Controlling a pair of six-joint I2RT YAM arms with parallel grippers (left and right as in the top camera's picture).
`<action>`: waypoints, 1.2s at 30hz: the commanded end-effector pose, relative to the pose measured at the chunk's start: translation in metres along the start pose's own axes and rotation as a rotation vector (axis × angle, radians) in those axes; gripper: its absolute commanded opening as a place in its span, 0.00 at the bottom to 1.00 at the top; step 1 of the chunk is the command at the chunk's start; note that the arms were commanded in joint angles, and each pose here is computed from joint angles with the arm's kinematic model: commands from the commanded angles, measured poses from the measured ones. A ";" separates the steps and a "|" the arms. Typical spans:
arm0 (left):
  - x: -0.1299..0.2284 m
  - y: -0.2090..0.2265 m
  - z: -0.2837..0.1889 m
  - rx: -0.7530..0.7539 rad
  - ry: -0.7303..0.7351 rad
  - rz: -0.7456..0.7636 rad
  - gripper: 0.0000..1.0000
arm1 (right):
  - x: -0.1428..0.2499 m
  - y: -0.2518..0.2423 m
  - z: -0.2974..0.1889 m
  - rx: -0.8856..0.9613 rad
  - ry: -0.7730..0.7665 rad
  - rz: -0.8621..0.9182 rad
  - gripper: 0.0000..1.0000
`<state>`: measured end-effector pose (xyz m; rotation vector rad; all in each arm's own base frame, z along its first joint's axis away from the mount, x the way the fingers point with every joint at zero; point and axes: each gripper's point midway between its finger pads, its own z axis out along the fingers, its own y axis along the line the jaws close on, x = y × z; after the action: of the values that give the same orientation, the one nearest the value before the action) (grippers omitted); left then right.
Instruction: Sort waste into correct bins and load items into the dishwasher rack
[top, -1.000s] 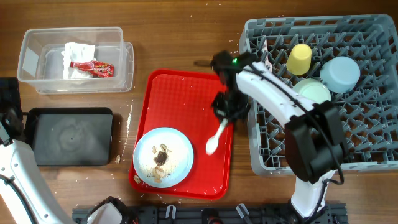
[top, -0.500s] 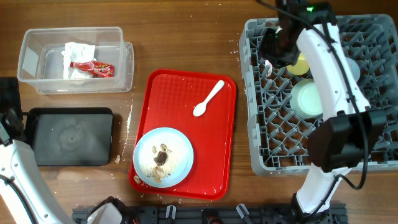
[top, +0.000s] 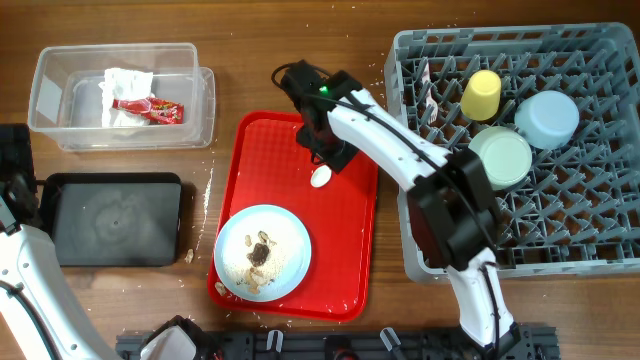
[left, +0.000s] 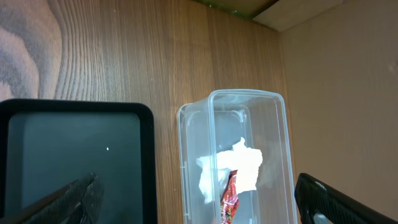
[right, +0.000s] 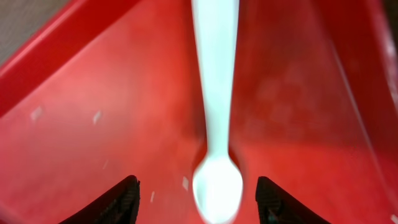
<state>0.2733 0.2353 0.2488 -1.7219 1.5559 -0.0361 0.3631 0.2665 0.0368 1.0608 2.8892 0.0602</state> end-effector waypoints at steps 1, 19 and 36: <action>-0.002 -0.001 -0.001 0.003 -0.007 -0.011 1.00 | -0.010 -0.006 0.024 0.045 -0.032 0.063 0.61; -0.002 -0.001 -0.001 0.003 -0.007 -0.011 1.00 | -0.014 -0.016 0.028 0.062 -0.019 -0.022 0.11; -0.002 0.000 -0.001 0.003 -0.007 -0.011 1.00 | -0.219 -0.096 -0.152 -0.090 -0.401 -0.599 0.13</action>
<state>0.2733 0.2354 0.2489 -1.7213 1.5560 -0.0360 0.4571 0.0718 0.2024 0.4343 2.6055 0.0902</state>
